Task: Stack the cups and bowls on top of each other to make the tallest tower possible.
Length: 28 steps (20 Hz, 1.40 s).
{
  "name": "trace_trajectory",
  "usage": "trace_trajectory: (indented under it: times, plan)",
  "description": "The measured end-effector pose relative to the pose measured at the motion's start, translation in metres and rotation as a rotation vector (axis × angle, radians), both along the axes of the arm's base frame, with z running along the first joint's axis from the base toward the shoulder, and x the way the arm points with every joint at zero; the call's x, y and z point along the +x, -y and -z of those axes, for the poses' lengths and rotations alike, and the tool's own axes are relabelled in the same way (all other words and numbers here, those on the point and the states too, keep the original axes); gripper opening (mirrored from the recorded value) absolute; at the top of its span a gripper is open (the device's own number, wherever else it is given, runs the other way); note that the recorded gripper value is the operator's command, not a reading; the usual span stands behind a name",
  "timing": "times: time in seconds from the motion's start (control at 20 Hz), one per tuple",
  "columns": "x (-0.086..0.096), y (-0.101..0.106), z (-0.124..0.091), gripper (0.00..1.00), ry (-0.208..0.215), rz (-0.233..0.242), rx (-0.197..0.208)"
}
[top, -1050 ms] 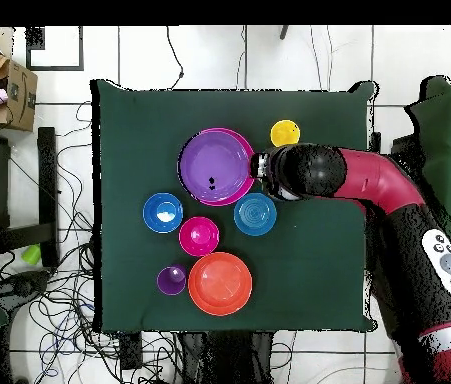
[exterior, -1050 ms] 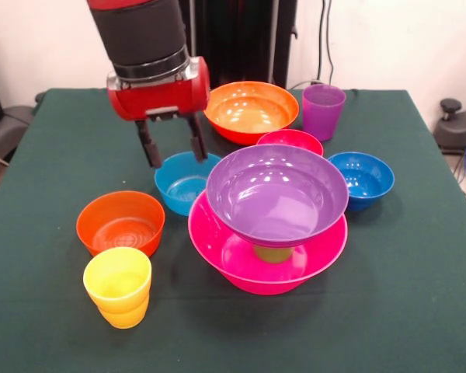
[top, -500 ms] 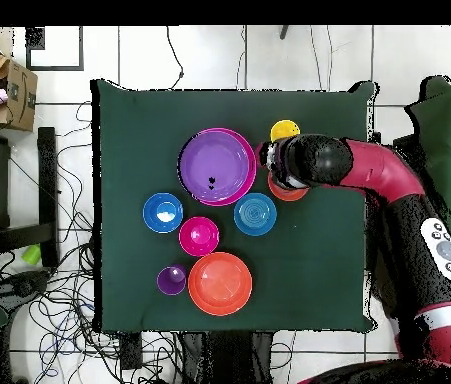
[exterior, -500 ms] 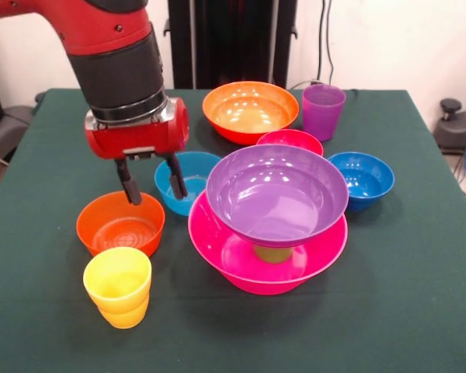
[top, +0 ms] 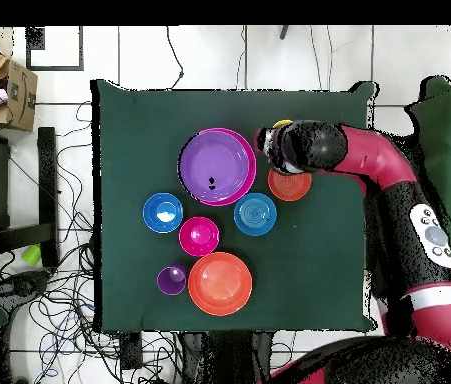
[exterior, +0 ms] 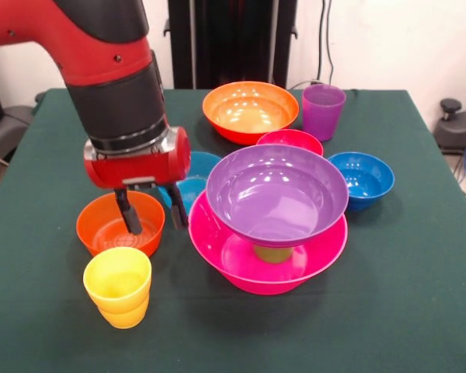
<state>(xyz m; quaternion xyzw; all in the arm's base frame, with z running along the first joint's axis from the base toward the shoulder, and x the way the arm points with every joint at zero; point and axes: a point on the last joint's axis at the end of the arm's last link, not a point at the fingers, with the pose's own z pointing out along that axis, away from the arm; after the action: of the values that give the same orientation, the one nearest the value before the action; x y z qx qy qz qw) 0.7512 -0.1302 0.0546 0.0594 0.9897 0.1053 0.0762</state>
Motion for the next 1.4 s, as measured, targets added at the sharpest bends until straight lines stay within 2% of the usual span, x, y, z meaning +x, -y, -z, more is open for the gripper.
trace_trajectory:
  times: [0.1, 0.25, 0.45, 0.65, 0.85, 1.1, 1.4]
  plan:
    - [0.013, -0.005, 0.004, 1.00, 0.003, 0.002, 0.000]
    - [0.022, -0.008, 0.006, 1.00, -0.004, 0.002, 0.001]
    - [0.046, -0.009, 0.010, 1.00, -0.043, 0.011, 0.005]
    - [0.062, -0.007, 0.013, 1.00, -0.077, 0.024, 0.015]
    - [0.075, 0.005, 0.018, 1.00, -0.112, 0.053, 0.027]
    - [0.082, 0.024, 0.023, 1.00, -0.119, 0.083, 0.025]
    - [0.080, 0.034, 0.028, 1.00, -0.118, 0.080, 0.021]
